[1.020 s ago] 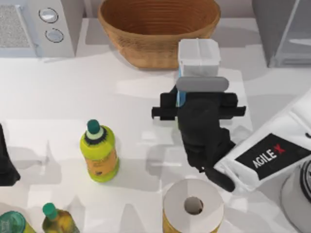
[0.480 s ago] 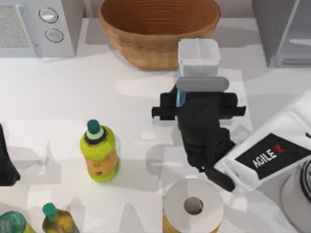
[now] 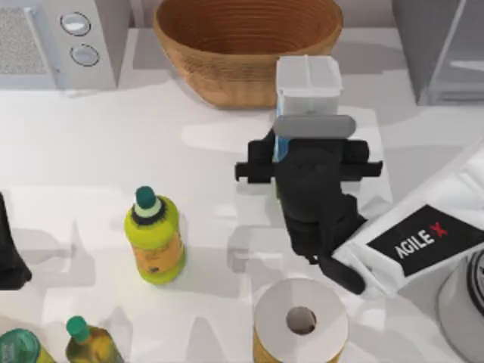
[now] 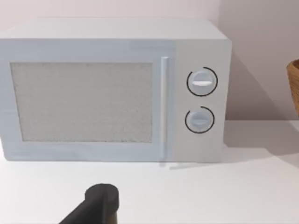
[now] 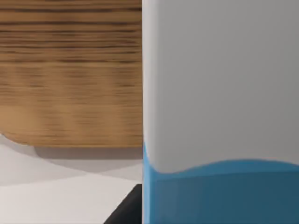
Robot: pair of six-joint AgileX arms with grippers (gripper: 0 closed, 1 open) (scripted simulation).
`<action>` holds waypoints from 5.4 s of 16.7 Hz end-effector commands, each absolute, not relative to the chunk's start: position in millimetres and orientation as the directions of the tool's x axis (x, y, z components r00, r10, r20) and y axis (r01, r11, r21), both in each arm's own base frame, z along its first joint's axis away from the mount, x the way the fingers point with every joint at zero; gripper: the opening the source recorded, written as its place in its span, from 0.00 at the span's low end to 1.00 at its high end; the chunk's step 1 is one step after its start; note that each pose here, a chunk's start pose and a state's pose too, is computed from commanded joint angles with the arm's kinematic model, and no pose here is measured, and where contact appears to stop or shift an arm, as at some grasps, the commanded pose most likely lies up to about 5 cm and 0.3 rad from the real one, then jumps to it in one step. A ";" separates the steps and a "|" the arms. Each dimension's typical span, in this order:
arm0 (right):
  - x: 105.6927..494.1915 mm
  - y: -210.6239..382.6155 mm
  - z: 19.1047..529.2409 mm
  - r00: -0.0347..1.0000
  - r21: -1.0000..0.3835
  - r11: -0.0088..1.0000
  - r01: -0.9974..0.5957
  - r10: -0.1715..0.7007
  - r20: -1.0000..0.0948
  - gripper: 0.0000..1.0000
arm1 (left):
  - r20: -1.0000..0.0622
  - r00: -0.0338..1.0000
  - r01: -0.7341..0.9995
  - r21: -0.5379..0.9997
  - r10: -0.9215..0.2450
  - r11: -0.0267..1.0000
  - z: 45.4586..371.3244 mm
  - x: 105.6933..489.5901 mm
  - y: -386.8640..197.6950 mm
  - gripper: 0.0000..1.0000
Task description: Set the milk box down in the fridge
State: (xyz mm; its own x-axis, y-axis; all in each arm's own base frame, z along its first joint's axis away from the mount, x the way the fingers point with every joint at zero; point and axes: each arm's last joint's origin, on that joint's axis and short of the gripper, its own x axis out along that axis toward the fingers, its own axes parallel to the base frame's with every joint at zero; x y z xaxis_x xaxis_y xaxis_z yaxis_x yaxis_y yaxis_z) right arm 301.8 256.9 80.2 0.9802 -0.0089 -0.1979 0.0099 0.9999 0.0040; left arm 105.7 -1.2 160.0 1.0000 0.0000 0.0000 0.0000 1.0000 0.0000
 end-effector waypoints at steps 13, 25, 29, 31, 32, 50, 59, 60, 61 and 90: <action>305.3 260.6 178.5 0.979 -0.002 1.000 0.008 -0.009 -0.204 0.00 | 0.000 1.000 0.000 0.000 0.000 1.000 160.0 105.7 -1.2 1.00; 299.6 253.4 219.3 0.978 -0.003 1.000 0.009 -0.009 -0.208 0.00 | 0.000 1.000 0.000 0.000 0.000 1.000 160.0 105.7 -1.2 1.00; 292.3 217.4 221.0 0.968 -0.033 0.999 0.003 -0.011 -0.252 0.00 | 0.000 1.000 0.000 0.000 0.000 1.000 160.0 105.7 -1.2 1.00; 280.9 185.7 225.6 0.960 -0.044 0.999 0.000 -0.013 -0.278 0.00 | 0.000 1.000 0.000 0.000 0.000 1.000 160.0 105.7 -1.2 1.00; 272.5 167.8 228.5 0.957 -0.045 0.999 0.000 -0.013 -0.288 0.00 | 0.000 1.000 0.000 0.000 0.000 1.000 160.0 105.7 -1.2 1.00; 105.8 -1.0 160.5 1.000 0.001 1.000 0.000 0.000 -0.001 0.00 | 0.000 1.000 0.000 0.000 0.000 1.000 160.0 105.7 -1.2 1.00; 104.6 -1.7 185.1 0.997 0.004 1.000 -0.001 0.001 0.074 0.00 | 0.000 1.000 0.000 0.000 0.000 1.000 160.0 105.7 -1.2 1.00; 106.8 -2.2 191.3 0.997 0.003 1.000 -0.003 0.003 0.083 0.00 | 0.000 1.000 0.000 0.000 0.000 1.000 160.0 105.7 -1.2 1.00; 110.0 -2.9 198.4 0.996 0.002 1.000 -0.005 0.005 0.091 0.00 | 0.000 1.000 0.000 0.000 0.000 1.000 160.0 105.7 -1.2 1.00; 400.9 -101.8 125.4 0.999 0.007 1.000 0.000 0.000 0.055 0.00 | 0.000 1.000 0.000 0.000 0.000 1.000 160.0 105.7 -1.2 1.00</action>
State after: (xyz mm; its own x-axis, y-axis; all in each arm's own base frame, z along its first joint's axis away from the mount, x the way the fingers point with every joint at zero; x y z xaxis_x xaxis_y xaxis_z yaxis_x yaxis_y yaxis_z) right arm 400.9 -101.8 125.4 0.9985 -0.0001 0.0546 -0.0002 1.0000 0.0067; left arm 105.7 -1.2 160.0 1.0000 0.0000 0.0000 0.0000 1.0000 0.0000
